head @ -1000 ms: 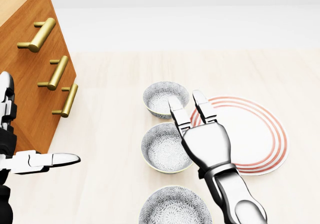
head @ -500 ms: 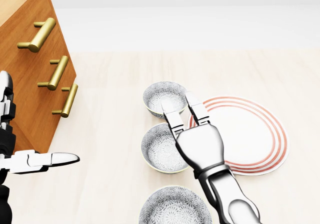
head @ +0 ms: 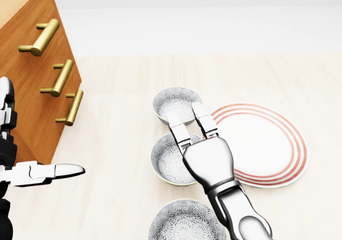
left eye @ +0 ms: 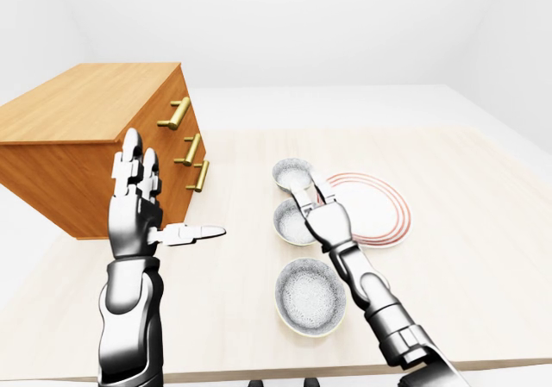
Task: Put the bowl in the middle on the plate.
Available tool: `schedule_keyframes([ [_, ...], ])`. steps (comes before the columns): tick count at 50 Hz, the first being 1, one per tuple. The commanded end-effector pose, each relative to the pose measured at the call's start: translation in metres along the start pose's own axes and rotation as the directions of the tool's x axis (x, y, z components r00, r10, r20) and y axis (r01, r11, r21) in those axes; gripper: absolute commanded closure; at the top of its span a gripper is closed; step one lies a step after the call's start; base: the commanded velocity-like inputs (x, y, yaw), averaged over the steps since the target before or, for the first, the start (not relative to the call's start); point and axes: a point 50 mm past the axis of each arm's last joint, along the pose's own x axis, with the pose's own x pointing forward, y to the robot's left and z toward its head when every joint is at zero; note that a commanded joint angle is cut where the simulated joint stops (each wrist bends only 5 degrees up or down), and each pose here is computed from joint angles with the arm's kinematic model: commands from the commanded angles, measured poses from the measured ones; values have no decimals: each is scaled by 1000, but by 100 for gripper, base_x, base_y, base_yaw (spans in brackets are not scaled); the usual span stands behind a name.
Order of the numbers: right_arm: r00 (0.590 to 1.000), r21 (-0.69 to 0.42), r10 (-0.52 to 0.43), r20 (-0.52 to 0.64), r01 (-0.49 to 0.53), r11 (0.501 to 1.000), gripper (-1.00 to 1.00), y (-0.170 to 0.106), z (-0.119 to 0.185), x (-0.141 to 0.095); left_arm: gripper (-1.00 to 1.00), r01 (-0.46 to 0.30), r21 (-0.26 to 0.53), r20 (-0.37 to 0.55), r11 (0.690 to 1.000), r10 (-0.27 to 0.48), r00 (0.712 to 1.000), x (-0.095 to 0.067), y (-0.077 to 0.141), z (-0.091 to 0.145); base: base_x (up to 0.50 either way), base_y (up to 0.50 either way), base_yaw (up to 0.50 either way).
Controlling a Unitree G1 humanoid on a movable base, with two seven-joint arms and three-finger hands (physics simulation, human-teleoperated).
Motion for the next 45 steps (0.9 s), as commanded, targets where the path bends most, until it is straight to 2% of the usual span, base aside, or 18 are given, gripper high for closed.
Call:
schedule_keyframes([
  [1, 1000, -12, -4, 23, 4, 1000, -100, 4, 6, 1, -100, 1, 0, -5, 1000, -1, 1000, -1, 0, -1, 0, 0, 0],
  [45, 999, -12, 26, 44, -25, 1000, -100, 18, 13, -3, -100, 1, -1, -9, 1000, -1, 1000, -1, 1, -2, 0, 0, 0],
])
